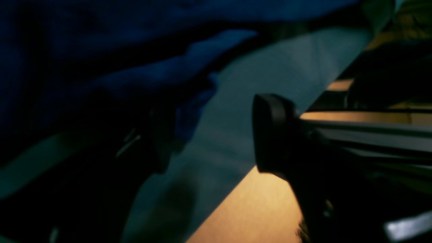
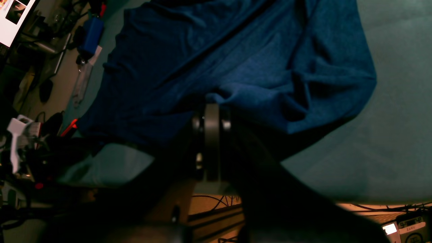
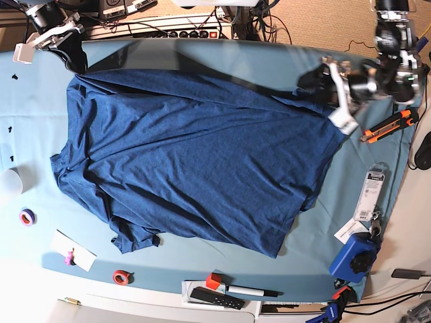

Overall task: Layout the t-shirt on the table in an organized manner, then fold the t-shirt properly
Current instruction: 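Lift the held shirt edge with the left gripper and pull it outward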

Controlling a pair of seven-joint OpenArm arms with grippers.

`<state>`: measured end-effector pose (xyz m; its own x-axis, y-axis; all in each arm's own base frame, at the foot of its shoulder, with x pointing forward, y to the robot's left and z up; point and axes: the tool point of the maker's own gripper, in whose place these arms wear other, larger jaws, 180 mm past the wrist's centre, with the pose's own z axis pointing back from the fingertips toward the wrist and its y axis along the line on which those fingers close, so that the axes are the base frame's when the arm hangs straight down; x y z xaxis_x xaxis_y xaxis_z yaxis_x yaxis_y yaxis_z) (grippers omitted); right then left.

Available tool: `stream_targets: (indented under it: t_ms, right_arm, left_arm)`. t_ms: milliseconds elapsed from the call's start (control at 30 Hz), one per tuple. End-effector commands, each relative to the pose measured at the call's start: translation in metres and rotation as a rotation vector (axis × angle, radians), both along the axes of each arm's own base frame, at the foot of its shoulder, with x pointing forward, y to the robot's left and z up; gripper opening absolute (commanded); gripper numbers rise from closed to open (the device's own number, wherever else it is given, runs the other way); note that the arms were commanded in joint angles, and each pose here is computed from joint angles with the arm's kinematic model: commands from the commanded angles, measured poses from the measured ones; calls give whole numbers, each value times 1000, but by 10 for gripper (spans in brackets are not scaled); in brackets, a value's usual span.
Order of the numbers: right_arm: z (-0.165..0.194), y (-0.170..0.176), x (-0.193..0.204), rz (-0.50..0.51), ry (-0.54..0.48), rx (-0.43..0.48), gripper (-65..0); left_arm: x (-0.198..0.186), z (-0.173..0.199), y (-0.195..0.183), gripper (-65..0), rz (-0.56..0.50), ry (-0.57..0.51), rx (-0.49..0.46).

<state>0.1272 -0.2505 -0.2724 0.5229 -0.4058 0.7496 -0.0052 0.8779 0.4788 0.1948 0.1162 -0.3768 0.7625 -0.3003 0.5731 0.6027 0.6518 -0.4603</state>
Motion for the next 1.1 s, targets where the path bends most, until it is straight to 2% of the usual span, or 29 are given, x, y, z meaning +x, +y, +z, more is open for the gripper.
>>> stream_targets:
  t_ms: [0, 100, 233, 367, 633, 700, 733, 800, 933, 1067]
  right_arm:
    - [12, -1, 3, 7, -44, -10, -650]
    - [12, -1, 3, 7, -44, -10, -650]
    - [12, -1, 3, 7, -44, -10, -650]
    - [12, -1, 3, 7, -44, -10, -650]
    - [12, -1, 3, 7, -44, -10, -650]
    - [12, -1, 3, 7, -44, -10, -650]
    - [12, -1, 3, 7, -44, -10, -650]
    - [12, -1, 3, 7, -44, -10, -650]
    - [12, -1, 3, 7, -44, -10, -650]
    - [12, -1, 3, 7, -44, -10, -650]
  left_arm:
    - [5, 6, -5, -288, -19, -32, -14]
    - [8, 3, -14, -290, -47, -51, 3]
    - [17, -2, -4, -329, -56, -73, 90]
    - [22, -9, 6, -329, -47, -97, 168]
    - [28, -13, 15, -334, -23, -109, 225]
    - [30, -14, 17, -391, -12, -111, 235]
    - [30, -14, 18, -450, 2, -106, 238]
    - [31, -14, 19, -637, 6, -103, 238]
    - [28, -12, 15, -650, -3, -93, 211]
    - [9, 11, -15, -650, -107, -51, 32]
